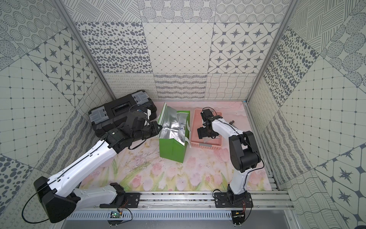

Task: Place the ice pack in the delivery bag
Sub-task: Pick up the ice pack from the bin, then place the ice pack in the delivery bag.

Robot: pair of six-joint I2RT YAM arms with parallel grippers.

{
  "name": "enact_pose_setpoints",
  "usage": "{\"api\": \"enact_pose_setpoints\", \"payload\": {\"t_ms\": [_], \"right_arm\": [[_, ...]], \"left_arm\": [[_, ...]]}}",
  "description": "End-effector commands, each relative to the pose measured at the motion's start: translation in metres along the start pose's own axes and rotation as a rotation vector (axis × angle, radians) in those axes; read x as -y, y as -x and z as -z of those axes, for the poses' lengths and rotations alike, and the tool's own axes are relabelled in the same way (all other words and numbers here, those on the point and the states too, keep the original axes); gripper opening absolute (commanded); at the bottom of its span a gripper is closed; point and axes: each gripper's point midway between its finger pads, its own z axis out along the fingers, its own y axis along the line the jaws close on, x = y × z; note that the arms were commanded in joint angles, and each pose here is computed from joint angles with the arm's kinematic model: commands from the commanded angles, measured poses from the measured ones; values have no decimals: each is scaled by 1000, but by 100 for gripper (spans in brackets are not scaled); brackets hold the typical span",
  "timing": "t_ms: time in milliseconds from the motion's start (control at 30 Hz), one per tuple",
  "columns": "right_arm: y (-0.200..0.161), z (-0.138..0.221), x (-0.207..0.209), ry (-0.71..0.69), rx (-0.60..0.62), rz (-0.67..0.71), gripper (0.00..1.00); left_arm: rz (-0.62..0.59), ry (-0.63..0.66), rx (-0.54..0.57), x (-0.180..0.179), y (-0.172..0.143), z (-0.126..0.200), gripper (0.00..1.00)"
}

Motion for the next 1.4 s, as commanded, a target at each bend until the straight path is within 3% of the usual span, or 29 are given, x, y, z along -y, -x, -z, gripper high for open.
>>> {"api": "enact_pose_setpoints", "payload": {"t_ms": [0,333,500,667,867,1067,1233,1367], "right_arm": [[20,-4,-6,29,41,15,87],[6,-38,-11,44,-46,15,84],[8,-31,-8,28,-21,0,69],[33,19,-7,50,153,-35,52],[61,127,-17,154,397,-83,49],[73,238,-75,299,608,13,48],[74,269,-144,378,654,131,49],[74,252,-183,395,612,194,55]], "left_arm": [[-2,-11,26,4,6,4,0],[5,-8,32,3,7,7,0],[2,-16,34,5,8,8,0],[-14,-42,16,10,5,6,0],[-15,-55,1,13,3,5,0],[-12,-53,0,12,3,3,0],[-17,-56,4,14,5,2,0],[-14,-54,4,14,5,3,0]]}}
